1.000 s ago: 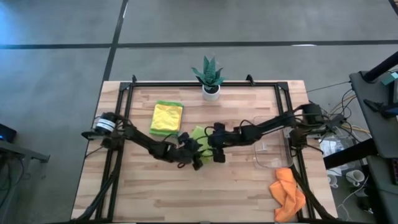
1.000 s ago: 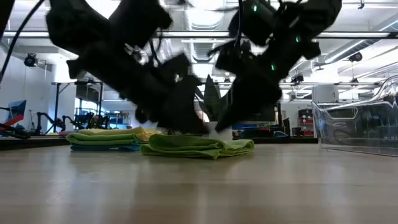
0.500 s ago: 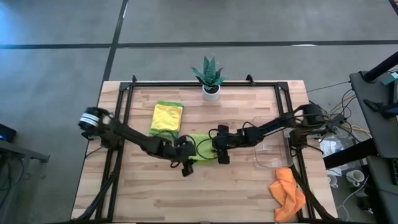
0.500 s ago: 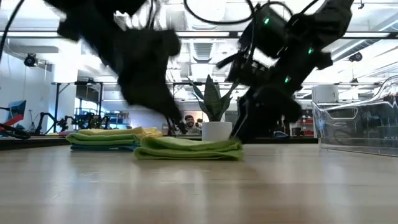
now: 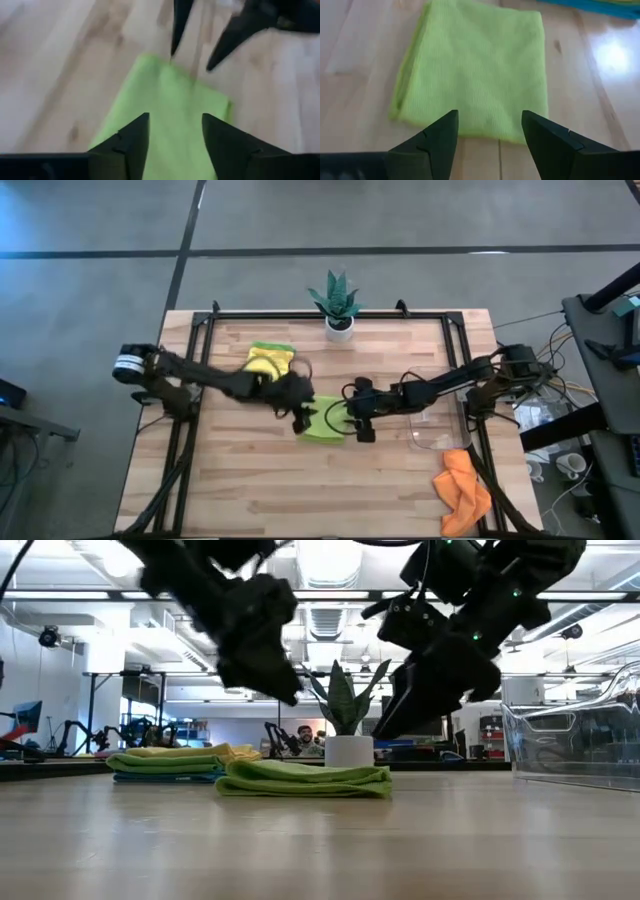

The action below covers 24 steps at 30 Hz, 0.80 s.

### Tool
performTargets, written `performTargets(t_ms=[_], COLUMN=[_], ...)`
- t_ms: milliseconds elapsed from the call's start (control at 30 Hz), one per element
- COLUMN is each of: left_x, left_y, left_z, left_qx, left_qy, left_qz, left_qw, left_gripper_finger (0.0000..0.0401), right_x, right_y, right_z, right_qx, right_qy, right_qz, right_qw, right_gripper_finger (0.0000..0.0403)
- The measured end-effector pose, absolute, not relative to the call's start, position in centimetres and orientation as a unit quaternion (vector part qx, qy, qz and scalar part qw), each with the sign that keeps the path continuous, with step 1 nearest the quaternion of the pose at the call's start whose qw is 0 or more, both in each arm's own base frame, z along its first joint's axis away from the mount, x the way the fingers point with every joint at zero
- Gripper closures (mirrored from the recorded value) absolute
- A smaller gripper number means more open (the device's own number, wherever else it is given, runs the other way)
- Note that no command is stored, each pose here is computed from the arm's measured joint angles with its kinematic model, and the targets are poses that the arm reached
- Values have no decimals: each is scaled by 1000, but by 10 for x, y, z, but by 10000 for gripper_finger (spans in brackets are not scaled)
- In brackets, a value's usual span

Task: Fold microfiber towels
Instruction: Stack the light green towel on top of the yellow towel

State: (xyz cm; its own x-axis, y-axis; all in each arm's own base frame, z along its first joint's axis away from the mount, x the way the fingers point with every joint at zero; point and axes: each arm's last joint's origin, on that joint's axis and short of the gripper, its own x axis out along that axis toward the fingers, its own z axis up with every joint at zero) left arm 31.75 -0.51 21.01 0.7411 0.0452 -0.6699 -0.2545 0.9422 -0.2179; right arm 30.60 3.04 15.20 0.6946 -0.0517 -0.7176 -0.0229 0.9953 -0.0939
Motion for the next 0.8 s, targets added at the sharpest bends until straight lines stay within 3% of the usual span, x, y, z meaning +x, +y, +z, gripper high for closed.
performTargets(t_ms=[233,467,600,800], left_x=[332,366,382,391], left_y=[64,97,92,79], left_z=[199,166,158,152], left_qx=[-77,-87,-98,-97], left_qy=[404,494,553,577], left_qz=[42,-28,-84,-112], left_qw=[911,864,823,803], left_gripper_finger=[180,193,202,203], right_x=[286,282,282,281], right_y=[29,29,25,20], right_z=[169,180,180,178], right_qx=[-49,-30,-29,-28], right_qy=[429,423,427,435], right_qz=[-1,26,22,10], right_qw=[902,905,903,900], right_gripper_finger=[170,166,165,165])
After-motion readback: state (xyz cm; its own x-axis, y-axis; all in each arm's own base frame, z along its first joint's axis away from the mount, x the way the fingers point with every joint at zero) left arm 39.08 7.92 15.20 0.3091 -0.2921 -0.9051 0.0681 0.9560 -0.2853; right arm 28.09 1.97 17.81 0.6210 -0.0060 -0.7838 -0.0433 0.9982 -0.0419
